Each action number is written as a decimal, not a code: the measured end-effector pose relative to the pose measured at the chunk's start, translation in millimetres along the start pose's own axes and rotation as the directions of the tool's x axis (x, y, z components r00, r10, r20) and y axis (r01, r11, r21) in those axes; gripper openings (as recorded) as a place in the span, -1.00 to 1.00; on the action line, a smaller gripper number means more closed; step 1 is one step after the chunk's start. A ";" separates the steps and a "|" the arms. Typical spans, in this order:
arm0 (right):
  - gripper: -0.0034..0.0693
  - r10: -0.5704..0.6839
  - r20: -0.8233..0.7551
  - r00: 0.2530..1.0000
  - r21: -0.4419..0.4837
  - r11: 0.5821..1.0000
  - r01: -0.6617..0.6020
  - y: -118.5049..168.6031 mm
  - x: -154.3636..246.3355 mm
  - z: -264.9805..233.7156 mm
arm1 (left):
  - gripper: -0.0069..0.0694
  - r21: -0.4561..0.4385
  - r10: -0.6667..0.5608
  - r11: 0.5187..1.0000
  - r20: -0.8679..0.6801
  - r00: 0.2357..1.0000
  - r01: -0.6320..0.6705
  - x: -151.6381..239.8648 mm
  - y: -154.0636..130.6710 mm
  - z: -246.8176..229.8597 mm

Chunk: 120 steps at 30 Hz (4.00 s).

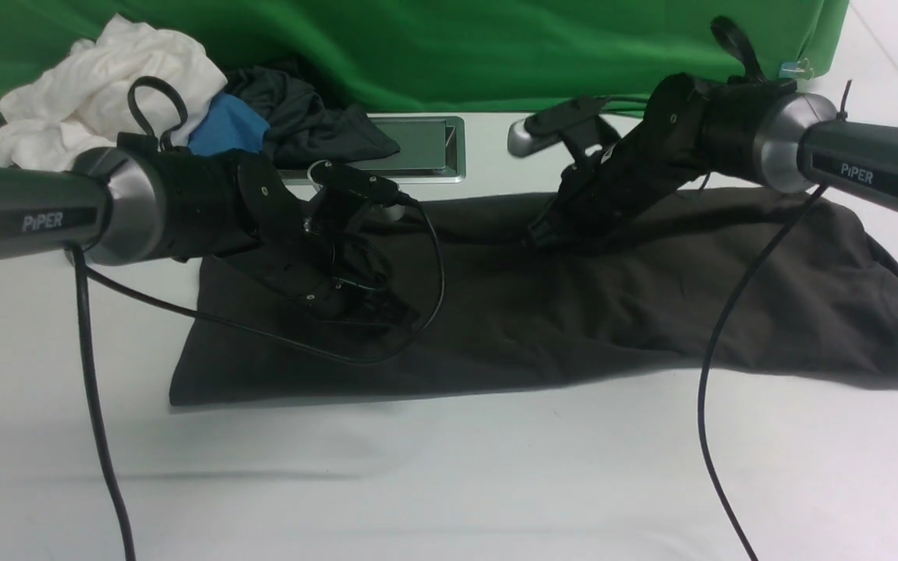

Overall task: Fold a long-sleeved shirt on a white desktop.
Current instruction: 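Pull the folded dark garment lengthwise by its ends to straighten it flat on the table, then fold the right end of the dark garment over onto its left end with the right gripper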

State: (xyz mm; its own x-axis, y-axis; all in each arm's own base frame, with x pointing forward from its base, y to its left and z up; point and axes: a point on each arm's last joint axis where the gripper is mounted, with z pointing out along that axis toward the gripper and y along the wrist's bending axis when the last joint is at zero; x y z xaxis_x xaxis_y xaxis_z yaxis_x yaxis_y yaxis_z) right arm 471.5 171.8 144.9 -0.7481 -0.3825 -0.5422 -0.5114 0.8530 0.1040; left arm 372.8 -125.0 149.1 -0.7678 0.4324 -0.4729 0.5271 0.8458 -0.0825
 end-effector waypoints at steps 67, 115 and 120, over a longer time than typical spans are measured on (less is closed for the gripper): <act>0.45 0.545 -0.132 0.828 0.345 0.808 -0.477 -183.9 131.0 -109.7 | -0.69 0.059 0.227 0.970 0.123 0.966 -0.236 17.8 -83.3 -104.4; -0.56 0.468 0.164 0.869 -0.145 0.882 -0.448 -30.0 23.8 -279.6 | -0.69 -0.011 0.329 0.943 0.156 0.931 -0.331 19.8 -83.8 -138.0; -0.56 0.419 0.118 0.900 -0.209 0.897 -0.391 -8.8 2.2 -256.3 | -0.69 -0.061 0.359 0.933 0.192 0.913 -0.354 21.9 -84.5 -162.9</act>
State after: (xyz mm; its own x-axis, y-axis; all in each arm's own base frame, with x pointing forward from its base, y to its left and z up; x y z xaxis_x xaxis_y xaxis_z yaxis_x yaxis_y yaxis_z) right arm 366.1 72.4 356.5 -0.8382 0.0552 -0.5425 -0.2546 0.8401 0.4790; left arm 252.2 -136.2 288.7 -0.4422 0.6381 -0.6303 0.7413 0.6556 0.1437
